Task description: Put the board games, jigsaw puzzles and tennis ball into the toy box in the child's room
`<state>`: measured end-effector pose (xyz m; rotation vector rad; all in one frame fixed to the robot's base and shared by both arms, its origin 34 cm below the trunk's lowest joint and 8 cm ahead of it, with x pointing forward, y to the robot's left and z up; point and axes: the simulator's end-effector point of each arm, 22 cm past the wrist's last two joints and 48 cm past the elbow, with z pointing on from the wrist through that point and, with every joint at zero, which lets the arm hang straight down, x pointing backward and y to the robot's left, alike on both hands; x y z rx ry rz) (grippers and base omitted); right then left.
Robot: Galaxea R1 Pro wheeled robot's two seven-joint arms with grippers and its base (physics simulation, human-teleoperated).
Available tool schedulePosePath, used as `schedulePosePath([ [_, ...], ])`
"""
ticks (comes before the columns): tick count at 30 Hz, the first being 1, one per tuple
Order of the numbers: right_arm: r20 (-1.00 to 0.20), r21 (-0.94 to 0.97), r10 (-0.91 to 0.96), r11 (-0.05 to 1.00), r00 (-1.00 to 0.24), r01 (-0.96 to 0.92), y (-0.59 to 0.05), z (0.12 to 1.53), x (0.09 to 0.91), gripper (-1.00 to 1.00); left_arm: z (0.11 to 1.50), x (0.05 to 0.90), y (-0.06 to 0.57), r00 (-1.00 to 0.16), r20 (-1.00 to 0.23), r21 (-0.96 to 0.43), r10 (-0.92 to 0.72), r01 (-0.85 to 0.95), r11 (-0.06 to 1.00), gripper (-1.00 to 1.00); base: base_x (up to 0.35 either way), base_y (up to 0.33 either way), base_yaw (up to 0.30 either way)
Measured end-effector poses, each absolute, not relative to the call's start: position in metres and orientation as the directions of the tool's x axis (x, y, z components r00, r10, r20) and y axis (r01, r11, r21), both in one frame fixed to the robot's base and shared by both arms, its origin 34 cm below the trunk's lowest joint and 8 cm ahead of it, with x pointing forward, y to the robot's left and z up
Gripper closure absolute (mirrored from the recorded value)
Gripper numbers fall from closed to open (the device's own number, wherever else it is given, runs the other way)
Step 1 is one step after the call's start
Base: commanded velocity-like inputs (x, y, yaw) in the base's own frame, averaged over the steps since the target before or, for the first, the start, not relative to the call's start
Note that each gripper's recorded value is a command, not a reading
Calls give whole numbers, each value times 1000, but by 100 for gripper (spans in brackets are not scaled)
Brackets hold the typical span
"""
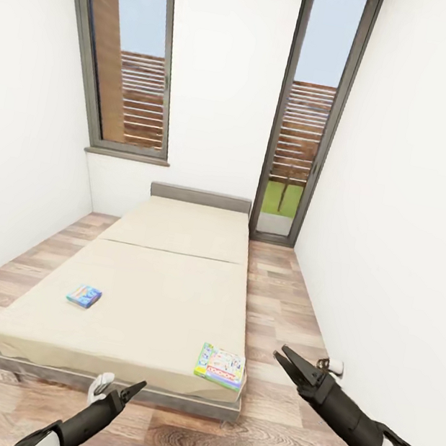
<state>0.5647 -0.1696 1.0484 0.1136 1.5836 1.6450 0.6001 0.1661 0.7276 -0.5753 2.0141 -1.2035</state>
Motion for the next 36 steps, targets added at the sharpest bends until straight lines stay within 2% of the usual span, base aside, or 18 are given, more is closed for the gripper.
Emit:
schedulePosePath([
  [7, -443, 860, 596, 71, -670, -505, -155, 1050, 562, -100, 715, 597, 162, -656, -332, -888, -677, -24, 459, -100, 0, 0, 0],
  [20, -442, 879, 573, 121, -691, -462, -145, 1014, 569, -100, 695, 596, 158, -661, -326, -891, -676, -26, 454, -100, 0, 0, 0],
  [36, -438, 883, 611, 155, -660, -443, -167, 985, 574, -100, 675, 596, 129, -652, -348, -892, -674, 8, 452, -100, 0, 0, 0],
])
